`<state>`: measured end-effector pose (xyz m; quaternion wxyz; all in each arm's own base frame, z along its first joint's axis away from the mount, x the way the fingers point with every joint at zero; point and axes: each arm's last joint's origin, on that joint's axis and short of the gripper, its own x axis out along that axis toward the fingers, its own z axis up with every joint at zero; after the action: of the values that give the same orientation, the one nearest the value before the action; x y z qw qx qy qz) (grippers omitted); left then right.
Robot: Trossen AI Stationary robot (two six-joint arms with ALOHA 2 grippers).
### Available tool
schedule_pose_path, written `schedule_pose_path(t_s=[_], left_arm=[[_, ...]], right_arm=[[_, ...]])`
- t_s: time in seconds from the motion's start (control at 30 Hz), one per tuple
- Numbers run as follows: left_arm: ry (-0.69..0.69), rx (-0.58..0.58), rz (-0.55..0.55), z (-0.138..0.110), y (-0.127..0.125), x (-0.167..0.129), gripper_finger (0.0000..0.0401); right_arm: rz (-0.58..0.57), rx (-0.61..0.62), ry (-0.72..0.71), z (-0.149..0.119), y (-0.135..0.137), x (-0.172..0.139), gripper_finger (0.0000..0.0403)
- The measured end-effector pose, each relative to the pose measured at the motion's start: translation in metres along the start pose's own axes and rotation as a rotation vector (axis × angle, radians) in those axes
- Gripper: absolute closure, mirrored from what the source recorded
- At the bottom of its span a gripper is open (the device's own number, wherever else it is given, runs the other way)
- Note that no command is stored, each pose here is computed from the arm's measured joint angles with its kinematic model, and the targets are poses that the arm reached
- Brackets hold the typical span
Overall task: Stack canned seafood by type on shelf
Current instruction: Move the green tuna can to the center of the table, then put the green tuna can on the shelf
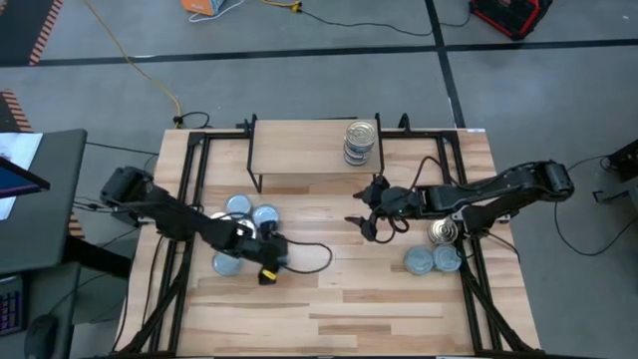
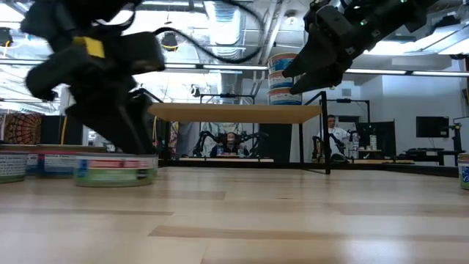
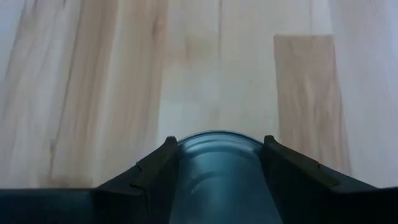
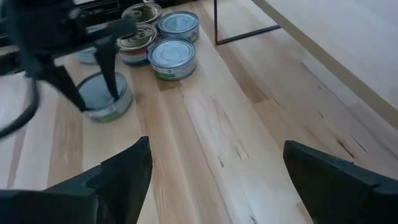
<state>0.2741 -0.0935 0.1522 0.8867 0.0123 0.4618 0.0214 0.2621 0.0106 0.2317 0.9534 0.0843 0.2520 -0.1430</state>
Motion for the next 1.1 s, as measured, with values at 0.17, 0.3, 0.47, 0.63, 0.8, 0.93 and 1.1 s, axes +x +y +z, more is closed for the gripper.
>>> schedule_pose_path(t_s=[0.17,0.3,0.47,0.63,0.8,0.93,1.1], left_arm=[[0.010,0.123,0.030,0.031,-0.006,0.006,0.0187],[-0.019,0.191,0.056,0.053,-0.001,0.011,0.0187],[-0.064,0.200,0.085,0.073,0.008,0.007,0.0187],[-0.096,0.206,0.066,0.088,0.007,-0.004,0.0187],[-0.093,0.210,0.003,0.091,0.005,0.000,0.0187],[-0.059,0.228,-0.013,0.087,0.007,0.014,0.0187],[-0.037,0.235,-0.030,0.085,0.012,0.031,0.0187]], right_arm=[[0.007,0.001,0.002,-0.001,0.002,0.000,0.0021],[0.012,-0.006,0.013,-0.002,0.003,-0.001,0.0021],[0.005,-0.021,0.061,-0.007,0.004,-0.002,0.0021],[0.007,-0.022,0.060,-0.006,0.003,-0.008,0.0021],[0.016,-0.013,0.030,-0.001,0.002,-0.015,0.0021],[0.023,-0.005,0.023,0.000,0.003,-0.019,0.0021],[0.023,-0.007,0.028,-0.001,0.003,-0.019,0.0021]])
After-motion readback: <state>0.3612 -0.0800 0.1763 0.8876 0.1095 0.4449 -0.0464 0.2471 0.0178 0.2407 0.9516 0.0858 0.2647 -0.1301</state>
